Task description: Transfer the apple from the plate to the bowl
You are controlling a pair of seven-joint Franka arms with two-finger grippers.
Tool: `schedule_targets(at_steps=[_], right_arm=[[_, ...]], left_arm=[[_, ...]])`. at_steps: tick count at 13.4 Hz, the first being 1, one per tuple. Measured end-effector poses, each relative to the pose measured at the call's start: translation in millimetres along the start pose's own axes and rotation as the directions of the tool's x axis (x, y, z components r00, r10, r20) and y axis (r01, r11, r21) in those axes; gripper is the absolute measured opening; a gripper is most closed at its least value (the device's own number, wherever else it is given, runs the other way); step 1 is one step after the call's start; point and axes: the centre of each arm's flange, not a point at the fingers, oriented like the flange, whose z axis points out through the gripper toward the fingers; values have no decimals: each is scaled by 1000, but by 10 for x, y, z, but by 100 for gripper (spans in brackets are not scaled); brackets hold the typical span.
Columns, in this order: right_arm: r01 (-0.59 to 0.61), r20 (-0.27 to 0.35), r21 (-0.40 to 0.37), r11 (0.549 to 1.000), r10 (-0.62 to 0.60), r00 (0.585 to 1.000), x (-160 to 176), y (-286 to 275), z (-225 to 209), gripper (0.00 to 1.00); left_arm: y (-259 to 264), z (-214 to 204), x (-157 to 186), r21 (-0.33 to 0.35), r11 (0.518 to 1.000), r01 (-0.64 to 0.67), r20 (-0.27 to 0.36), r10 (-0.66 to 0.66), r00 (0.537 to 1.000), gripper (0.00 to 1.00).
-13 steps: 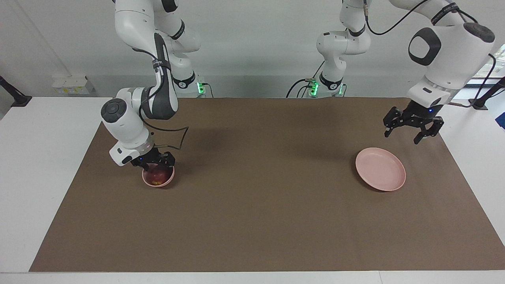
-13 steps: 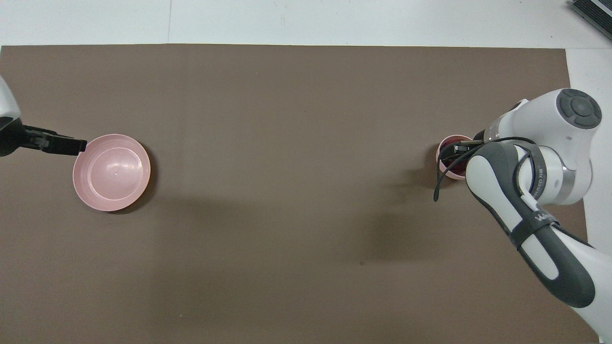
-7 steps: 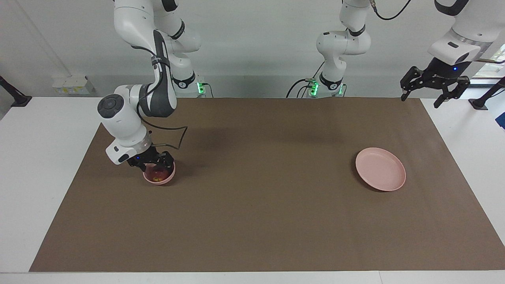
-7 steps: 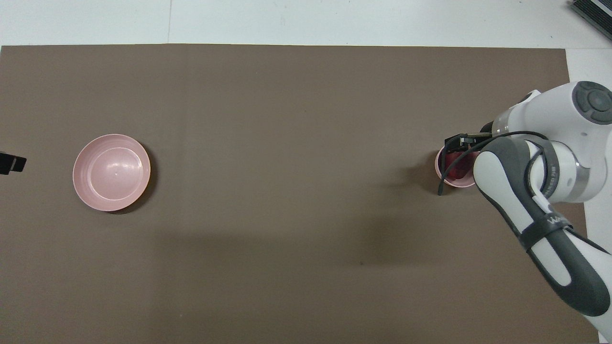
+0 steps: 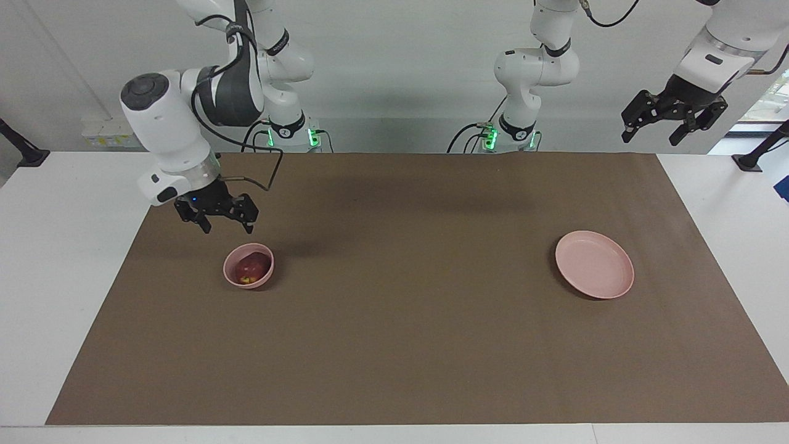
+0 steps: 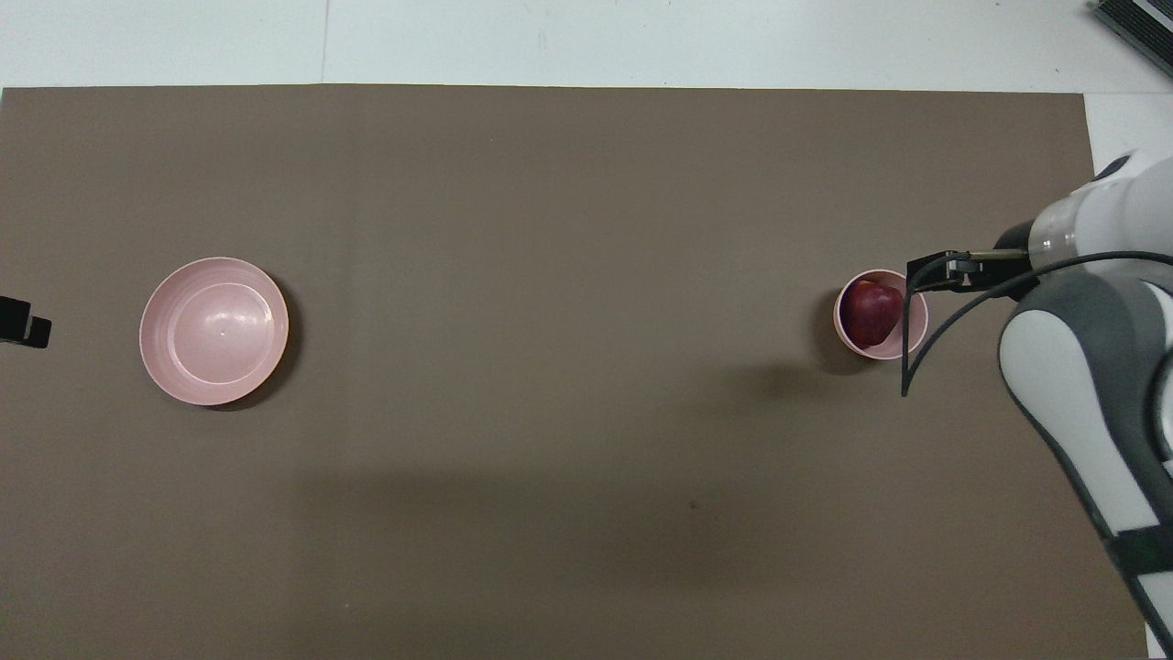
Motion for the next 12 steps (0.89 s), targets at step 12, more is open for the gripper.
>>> schedule_targets(at_steps=[12], right_arm=[[-67, -6, 0, 998, 67, 998, -776, 271, -1677, 100]], left_arm=[[118, -53, -105, -2, 1000, 11, 5, -11, 1000, 100]])
